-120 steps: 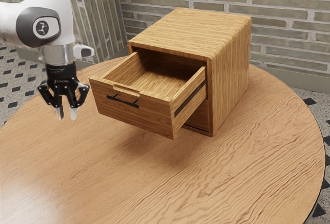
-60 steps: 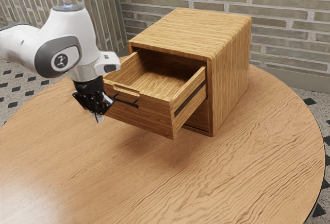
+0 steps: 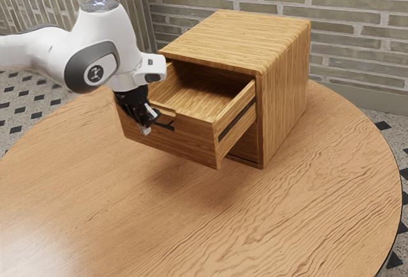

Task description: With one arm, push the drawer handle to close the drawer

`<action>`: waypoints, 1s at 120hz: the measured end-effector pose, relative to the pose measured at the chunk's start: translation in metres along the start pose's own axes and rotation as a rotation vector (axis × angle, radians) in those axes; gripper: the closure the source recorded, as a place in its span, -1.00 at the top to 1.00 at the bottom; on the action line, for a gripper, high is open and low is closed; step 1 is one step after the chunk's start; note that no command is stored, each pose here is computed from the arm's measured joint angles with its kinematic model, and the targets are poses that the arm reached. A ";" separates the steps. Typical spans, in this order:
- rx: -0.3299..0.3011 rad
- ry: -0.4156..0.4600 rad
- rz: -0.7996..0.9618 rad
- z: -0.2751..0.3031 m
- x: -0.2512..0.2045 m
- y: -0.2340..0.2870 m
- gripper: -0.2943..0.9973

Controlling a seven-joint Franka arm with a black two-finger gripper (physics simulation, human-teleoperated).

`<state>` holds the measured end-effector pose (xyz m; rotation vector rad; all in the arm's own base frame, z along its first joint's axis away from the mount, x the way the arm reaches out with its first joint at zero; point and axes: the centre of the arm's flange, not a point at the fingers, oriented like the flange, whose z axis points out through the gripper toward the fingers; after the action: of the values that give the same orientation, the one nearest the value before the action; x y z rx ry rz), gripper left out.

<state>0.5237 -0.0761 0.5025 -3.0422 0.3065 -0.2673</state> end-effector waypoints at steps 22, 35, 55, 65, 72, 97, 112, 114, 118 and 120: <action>-0.011 0.017 0.040 0.009 0.035 -0.001 -0.67; -0.015 0.024 0.061 0.014 0.053 -0.001 -0.67; -0.020 0.038 0.081 0.021 0.078 -0.004 -0.67; -0.024 0.047 0.089 0.025 0.094 -0.006 -0.67; -0.026 0.053 0.098 0.028 0.104 -0.006 -0.67; -0.033 0.062 0.125 0.038 0.139 -0.009 -0.67; -0.035 0.065 0.139 0.041 0.155 -0.012 -0.67; -0.035 0.067 0.142 0.041 0.157 -0.013 -0.67; -0.034 0.070 0.146 0.040 0.162 -0.014 -0.67; -0.034 0.070 0.149 0.041 0.163 -0.014 -0.67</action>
<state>0.6913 -0.0935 0.4906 -3.0275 0.5446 -0.3620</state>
